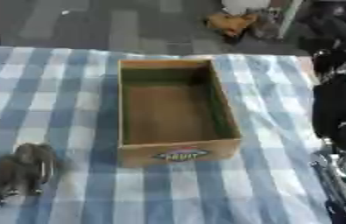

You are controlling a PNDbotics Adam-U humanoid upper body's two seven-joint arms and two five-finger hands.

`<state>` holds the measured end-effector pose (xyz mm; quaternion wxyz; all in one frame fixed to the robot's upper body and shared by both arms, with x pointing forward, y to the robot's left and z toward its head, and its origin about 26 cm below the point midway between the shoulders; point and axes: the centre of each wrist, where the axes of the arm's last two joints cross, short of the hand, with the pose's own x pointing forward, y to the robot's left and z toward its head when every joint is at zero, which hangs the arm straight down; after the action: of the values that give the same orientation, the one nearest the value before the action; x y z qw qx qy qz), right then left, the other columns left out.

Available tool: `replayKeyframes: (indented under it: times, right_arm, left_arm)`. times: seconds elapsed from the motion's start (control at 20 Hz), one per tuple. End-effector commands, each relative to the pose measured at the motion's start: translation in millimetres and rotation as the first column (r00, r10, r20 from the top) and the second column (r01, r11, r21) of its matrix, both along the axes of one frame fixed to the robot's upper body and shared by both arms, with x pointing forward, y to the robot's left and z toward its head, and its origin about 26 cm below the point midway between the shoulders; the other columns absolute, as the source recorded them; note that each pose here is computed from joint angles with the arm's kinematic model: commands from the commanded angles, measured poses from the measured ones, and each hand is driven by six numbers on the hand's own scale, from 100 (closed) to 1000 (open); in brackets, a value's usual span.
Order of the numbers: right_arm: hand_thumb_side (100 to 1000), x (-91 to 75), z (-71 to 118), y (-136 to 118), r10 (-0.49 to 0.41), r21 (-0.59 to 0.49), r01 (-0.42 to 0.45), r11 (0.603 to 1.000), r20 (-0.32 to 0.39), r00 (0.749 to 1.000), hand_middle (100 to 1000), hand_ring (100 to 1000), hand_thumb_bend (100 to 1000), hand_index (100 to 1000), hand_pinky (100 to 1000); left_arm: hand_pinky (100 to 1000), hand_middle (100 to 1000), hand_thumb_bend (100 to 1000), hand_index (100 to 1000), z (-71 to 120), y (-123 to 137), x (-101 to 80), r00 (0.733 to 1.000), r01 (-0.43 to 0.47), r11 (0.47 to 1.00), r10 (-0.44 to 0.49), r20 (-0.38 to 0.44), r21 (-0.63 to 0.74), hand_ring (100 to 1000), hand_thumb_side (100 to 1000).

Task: Pick up objects on the table and place them in the box.

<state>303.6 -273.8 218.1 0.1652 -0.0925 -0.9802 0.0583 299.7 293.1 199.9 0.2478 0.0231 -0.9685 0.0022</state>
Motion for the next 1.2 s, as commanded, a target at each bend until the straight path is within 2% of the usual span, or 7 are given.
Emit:
replayKeyframes:
  times: [0.05, 0.75, 0.85, 0.9, 1.05, 1.2]
  right_arm:
    - [977, -1.6, 5.8, -3, -0.012, -0.023, 0.012, 1.0, 0.014, 1.0, 623, 940, 937, 874, 897]
    - [962, -1.8, 3.8, -2, -0.006, -0.024, 0.006, 1.0, -0.003, 1.0, 623, 941, 941, 874, 898]
    - [973, -2.0, 3.6, -3, -0.01, -0.034, 0.01, 0.999, -0.007, 1.0, 627, 943, 941, 876, 897]
    - [973, -2.2, 3.4, -4, -0.012, -0.041, 0.012, 0.999, -0.012, 1.0, 627, 943, 941, 876, 897]
    - [970, -2.7, 2.1, -5, -0.017, -0.056, 0.016, 0.998, -0.023, 1.0, 628, 943, 942, 876, 896]
    - [956, -3.3, 0.7, -6, -0.02, -0.062, 0.018, 0.998, -0.032, 0.999, 629, 941, 947, 876, 896]
  left_arm:
    - [710, 702, 100, 870, 8.5, -2, -2.0, 1.0, 0.005, 1.0, -0.006, 0.031, 0.015, 693, 310]
    - [711, 703, 100, 870, 8.3, -4, -1.5, 0.999, 0.029, 1.0, -0.029, 0.023, 0.01, 694, 299]
    - [711, 707, 100, 870, 9.1, -2, -2.0, 0.999, 0.021, 0.999, -0.022, 0.027, 0.029, 705, 221]
    - [711, 707, 100, 870, 10.6, 2, -2.7, 0.999, 0.008, 0.998, -0.009, 0.031, 0.055, 705, 221]
    - [712, 708, 100, 869, 19.4, 14, -4.6, 0.998, -0.049, 0.989, 0.044, 0.043, 0.139, 714, 100]
    - [713, 712, 141, 867, 29.5, 22, -6.1, 0.995, -0.097, 0.968, 0.089, 0.046, 0.231, 721, 100]
